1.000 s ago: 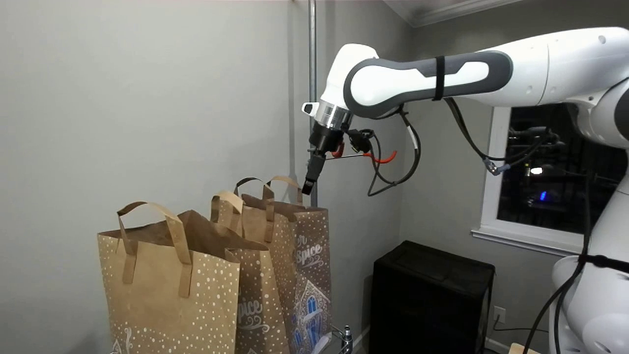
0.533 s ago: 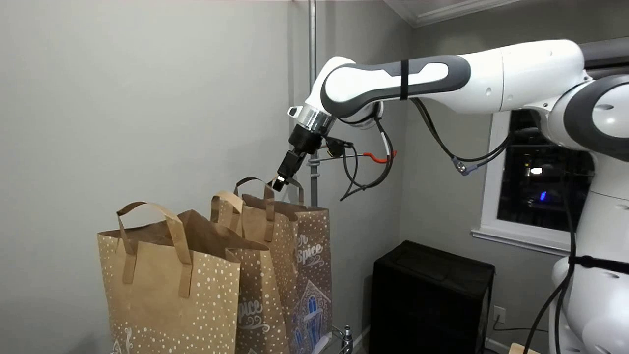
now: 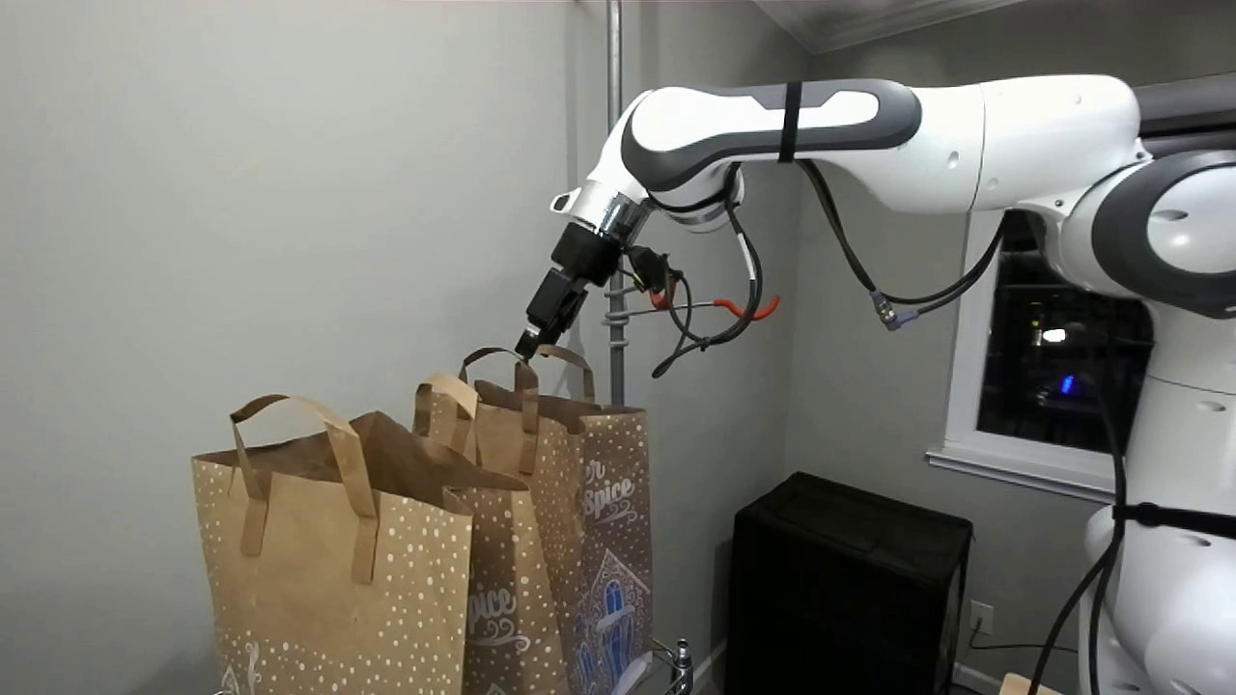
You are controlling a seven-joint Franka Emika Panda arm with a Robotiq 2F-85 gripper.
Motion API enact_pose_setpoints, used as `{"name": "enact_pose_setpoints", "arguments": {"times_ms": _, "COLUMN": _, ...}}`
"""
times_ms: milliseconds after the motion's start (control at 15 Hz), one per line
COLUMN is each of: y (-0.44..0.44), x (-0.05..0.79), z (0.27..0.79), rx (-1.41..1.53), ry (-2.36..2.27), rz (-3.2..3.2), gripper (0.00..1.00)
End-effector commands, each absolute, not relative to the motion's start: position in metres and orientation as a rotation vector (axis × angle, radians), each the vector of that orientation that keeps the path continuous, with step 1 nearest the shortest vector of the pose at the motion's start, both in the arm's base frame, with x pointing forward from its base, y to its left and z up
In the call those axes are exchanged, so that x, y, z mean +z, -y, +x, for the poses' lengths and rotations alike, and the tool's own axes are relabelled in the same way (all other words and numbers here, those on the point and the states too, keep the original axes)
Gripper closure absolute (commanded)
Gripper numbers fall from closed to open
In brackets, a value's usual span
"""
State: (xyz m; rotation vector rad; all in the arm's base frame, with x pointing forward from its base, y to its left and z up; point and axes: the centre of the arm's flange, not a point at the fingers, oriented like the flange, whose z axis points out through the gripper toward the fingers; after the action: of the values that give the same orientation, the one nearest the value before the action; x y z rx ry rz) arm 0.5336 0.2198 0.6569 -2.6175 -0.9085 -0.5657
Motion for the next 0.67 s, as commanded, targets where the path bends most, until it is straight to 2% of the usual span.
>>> {"name": "enact_pose_setpoints", "arguments": {"times_ms": 0, "y": -0.227, "x": 0.667, "z": 0.535, "rx": -0.450, "ry": 0.798, "rz": -2.566, "gripper": 0.00}}
{"name": "enact_pose_setpoints", "arguments": {"times_ms": 600, "y": -0.255, "x": 0.652, "z": 0.552, "rx": -0.392, "ry": 0.667, "rz": -2.663, "gripper": 0.00}}
